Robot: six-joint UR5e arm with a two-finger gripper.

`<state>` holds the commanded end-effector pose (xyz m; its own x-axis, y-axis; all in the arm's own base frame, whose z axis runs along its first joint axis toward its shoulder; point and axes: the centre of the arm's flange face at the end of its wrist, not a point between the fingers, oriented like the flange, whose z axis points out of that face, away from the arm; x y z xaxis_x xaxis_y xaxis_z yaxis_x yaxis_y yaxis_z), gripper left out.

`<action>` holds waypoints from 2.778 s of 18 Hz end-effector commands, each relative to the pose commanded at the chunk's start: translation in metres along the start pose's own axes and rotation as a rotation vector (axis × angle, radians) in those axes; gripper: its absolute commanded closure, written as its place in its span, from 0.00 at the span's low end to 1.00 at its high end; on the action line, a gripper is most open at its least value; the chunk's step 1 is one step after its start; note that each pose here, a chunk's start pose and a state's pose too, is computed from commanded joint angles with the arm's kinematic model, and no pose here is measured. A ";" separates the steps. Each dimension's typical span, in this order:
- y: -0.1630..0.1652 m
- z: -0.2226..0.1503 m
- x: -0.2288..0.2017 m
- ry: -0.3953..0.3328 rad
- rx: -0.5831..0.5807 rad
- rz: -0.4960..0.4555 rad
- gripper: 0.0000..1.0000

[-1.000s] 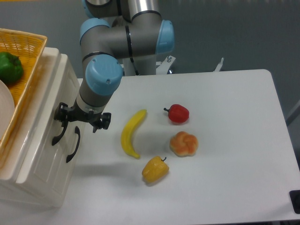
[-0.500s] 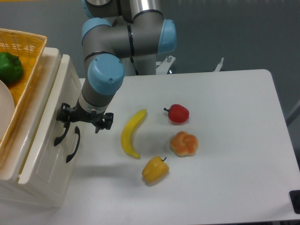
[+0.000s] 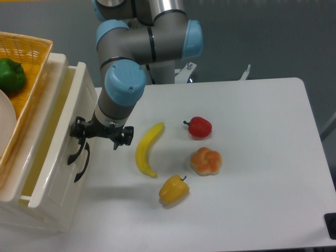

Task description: Slide the top white drawer open

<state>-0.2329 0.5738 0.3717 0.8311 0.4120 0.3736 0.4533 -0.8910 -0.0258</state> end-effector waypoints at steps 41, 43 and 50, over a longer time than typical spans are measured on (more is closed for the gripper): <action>-0.004 -0.030 -0.078 -0.035 0.041 -0.115 0.00; -0.004 -0.031 -0.080 -0.034 0.044 -0.117 0.00; -0.005 -0.037 -0.081 -0.008 0.060 -0.123 0.00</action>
<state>-0.3142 0.5378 0.3760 0.7704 0.5190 0.3702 0.5703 -0.8206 -0.0362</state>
